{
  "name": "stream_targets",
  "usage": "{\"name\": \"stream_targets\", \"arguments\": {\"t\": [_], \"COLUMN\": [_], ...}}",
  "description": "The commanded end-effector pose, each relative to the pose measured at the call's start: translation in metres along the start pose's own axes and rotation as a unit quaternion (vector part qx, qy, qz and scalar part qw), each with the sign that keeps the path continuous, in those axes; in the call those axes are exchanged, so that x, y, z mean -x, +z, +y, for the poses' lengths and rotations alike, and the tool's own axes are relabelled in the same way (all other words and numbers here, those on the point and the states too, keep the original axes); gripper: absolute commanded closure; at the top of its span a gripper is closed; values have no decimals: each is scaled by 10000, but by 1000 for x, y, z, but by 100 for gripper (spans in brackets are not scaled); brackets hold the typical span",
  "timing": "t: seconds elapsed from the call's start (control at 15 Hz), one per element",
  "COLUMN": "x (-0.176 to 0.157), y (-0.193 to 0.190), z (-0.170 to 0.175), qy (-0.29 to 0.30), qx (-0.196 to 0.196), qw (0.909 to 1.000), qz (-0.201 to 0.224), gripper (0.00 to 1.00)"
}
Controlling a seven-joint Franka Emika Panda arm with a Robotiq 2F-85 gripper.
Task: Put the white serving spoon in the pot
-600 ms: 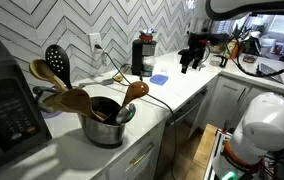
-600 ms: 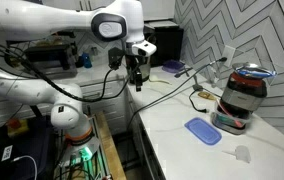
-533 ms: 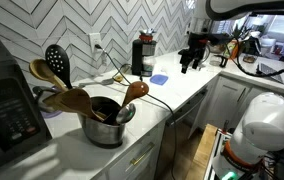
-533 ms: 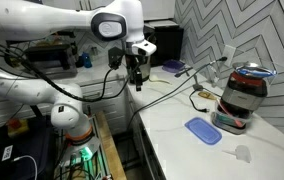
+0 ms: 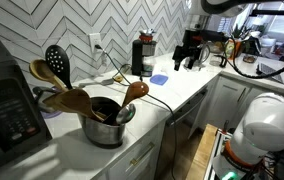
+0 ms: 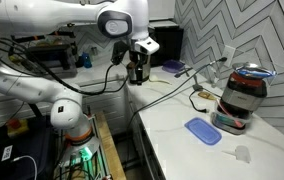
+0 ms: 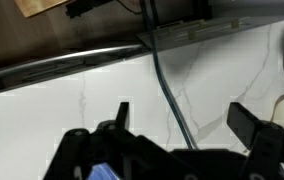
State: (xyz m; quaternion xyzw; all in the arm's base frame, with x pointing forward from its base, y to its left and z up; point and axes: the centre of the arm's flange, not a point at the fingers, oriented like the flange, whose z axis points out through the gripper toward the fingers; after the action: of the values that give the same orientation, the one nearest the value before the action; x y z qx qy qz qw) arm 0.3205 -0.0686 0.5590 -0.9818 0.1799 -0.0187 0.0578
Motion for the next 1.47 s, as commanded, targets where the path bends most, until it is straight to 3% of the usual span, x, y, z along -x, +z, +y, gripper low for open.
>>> {"name": "stream_targets", "arguments": {"t": [0.0, 0.33, 0.4, 0.8, 1.07, 1.4], "x": [-63, -124, -96, -121, -161, -197], "y": [-9, -10, -3, -3, 12, 69], "z": [-39, -78, -64, -74, -101, -161], "qy": [925, 2204, 1737, 2082, 3294, 4441], "qx": [-337, -472, -377, -390, -432, 50], "qw": [9950, 9741, 9840, 9772, 9419, 8927], "qz": [-164, -202, -122, -171, -497, -766], "gripper": [0, 0, 0, 0, 0, 0]}}
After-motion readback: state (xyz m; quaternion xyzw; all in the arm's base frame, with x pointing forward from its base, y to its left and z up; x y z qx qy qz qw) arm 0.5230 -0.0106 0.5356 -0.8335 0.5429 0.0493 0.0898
